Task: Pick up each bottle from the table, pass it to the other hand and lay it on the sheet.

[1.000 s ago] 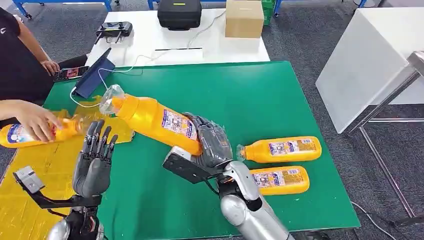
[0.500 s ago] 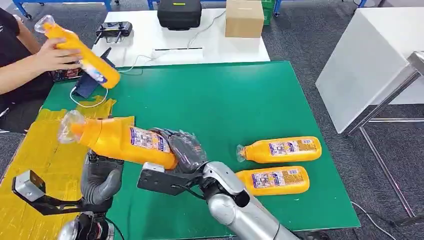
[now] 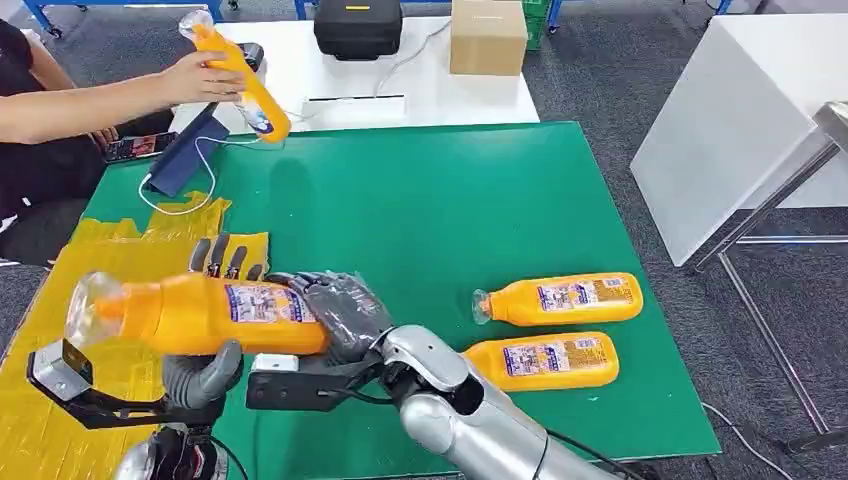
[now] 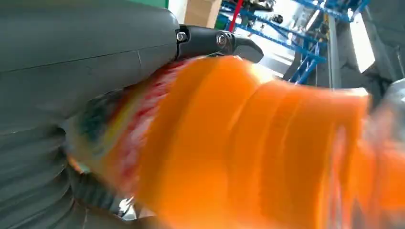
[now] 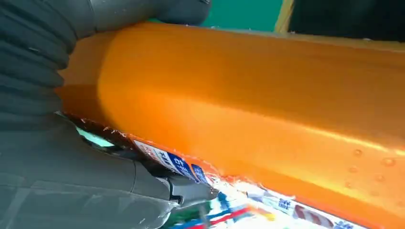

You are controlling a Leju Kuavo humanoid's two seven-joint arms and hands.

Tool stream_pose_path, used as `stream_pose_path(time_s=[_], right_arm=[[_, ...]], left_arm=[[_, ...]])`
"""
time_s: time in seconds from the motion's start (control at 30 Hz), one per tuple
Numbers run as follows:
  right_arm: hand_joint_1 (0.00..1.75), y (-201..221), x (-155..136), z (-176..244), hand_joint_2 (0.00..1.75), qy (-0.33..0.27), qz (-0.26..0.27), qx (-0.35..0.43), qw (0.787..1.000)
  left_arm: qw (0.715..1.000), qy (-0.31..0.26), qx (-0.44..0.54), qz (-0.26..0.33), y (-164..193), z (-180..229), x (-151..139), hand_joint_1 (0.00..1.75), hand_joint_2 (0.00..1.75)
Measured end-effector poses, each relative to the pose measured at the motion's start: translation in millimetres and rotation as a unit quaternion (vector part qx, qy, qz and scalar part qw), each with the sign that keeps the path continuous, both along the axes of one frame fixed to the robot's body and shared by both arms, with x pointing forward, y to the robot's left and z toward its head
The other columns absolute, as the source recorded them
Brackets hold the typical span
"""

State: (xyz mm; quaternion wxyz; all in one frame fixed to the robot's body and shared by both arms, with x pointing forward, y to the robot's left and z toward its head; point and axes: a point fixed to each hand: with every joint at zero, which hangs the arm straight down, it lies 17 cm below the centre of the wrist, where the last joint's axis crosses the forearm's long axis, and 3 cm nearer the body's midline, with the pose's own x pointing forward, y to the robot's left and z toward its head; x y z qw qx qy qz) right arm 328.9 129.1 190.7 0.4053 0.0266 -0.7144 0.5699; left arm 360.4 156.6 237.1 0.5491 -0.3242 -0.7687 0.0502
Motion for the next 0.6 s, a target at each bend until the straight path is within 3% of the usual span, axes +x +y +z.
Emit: stream_pose_path(time_s=[0.03,0.6], right_arm=[[1.75,3,-3,0,1.75,-0.003,0.005,-0.003,1.000],[1.75,5,-7,-8,1.75,-0.006,0.015,-0.025,1.000]], left_arm=[[1.000,0.004,-0.001,0.002,2,-2,1,1.75,1.75],[1.000,0.008,-0.005,0.011,14,-14,5,1.75,1.75]])
